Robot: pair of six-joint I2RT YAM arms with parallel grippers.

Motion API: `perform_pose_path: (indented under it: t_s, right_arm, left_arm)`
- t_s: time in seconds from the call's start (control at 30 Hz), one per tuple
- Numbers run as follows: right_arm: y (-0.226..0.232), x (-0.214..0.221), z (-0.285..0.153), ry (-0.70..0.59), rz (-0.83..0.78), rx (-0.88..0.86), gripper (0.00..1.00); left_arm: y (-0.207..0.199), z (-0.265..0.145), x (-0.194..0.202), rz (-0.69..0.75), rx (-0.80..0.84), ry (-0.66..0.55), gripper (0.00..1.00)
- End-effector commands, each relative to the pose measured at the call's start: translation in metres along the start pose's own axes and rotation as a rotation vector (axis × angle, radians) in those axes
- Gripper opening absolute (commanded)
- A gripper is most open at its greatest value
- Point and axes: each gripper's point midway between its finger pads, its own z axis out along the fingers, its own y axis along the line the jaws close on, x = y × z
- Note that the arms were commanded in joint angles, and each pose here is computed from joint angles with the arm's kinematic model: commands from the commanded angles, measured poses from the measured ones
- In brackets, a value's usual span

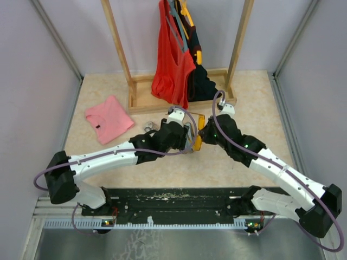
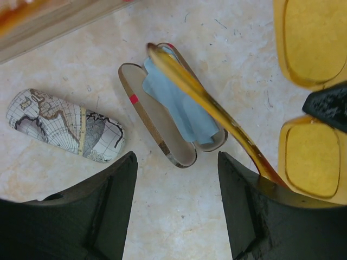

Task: Organize the sunglasses
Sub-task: Fold the sunglasses at the center of the board.

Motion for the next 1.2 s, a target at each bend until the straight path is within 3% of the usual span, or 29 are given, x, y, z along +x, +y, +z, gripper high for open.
perform_pose_path:
  t_s: [0.0, 0.9, 1.17]
  right_arm:
    - [0.027, -0.015, -0.008, -0.036, -0.009, -0.075, 0.0]
    - [0.067, 0.017, -0.015, 0.023, -0.038, -0.181, 0.0]
    - [0.028, 0.008, -0.013, -0.038, -0.064, -0.01, 0.0]
  left_arm:
    - [-0.002, 0.004, -0.026, 0.006, -0.008, -0.056, 0.67]
    - [-0.01, 0.026, -0.035, 0.039, -0.036, -0.045, 0.66]
    - [0.017, -0.003, -0.036, -0.001, -0.102, -0.046, 0.66]
